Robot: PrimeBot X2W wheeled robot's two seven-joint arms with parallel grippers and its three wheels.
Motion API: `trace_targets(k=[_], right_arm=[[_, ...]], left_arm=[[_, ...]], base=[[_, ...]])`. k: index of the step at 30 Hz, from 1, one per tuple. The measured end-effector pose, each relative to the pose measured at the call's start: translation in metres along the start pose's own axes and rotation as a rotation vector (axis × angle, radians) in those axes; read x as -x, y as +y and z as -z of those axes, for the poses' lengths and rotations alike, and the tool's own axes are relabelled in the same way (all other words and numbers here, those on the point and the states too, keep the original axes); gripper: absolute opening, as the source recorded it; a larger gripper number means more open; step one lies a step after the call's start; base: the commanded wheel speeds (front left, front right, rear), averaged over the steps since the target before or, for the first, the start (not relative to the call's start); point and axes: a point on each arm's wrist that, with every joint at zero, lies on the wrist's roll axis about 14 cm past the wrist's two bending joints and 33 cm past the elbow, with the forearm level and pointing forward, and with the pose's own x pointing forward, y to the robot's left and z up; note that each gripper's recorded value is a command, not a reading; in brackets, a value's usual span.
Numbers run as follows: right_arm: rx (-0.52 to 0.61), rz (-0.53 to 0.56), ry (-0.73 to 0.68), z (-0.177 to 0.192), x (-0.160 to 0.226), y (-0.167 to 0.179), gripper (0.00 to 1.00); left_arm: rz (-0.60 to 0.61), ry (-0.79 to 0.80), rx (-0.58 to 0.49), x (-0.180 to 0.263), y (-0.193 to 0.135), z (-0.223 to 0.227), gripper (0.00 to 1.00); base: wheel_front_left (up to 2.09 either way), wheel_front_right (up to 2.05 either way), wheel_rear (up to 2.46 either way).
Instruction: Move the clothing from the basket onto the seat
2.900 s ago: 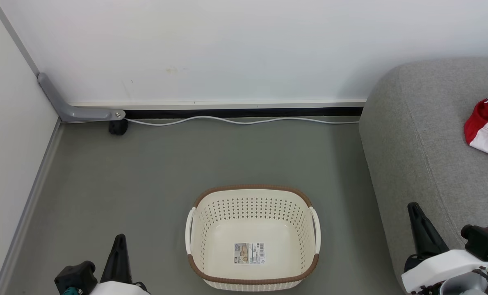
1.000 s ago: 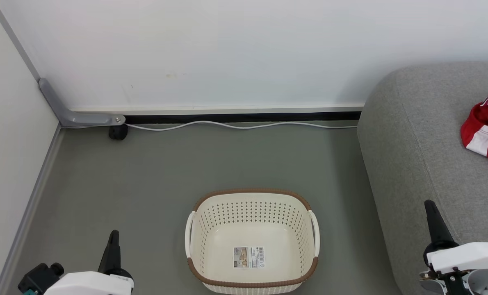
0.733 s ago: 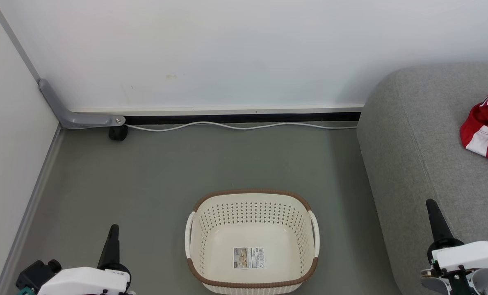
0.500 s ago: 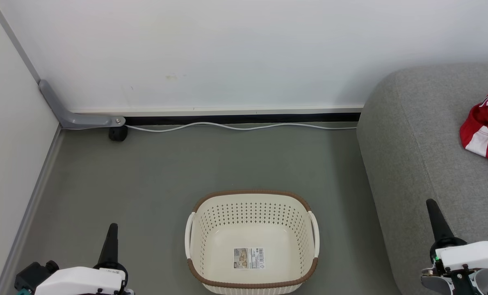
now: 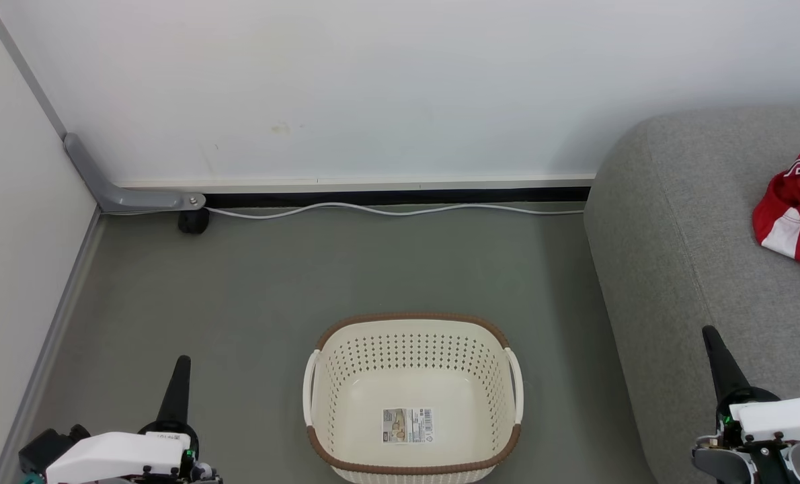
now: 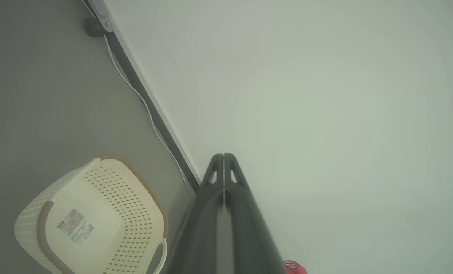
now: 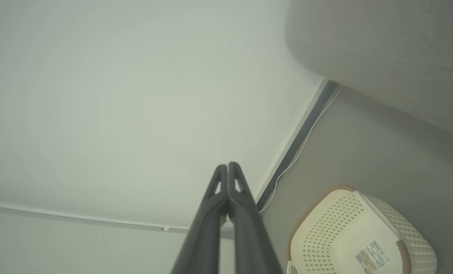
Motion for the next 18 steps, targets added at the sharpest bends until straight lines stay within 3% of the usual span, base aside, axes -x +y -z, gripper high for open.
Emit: trace_targets(k=[18], right_arm=[[-0.209,-0.022,-0.015,-0.007,0.002,0.005,0.00]], left_arm=[[0.077,0.012,0.203,-0.003,-0.017,-0.005,0.00]], base=[[0.00,0.00,0.00]])
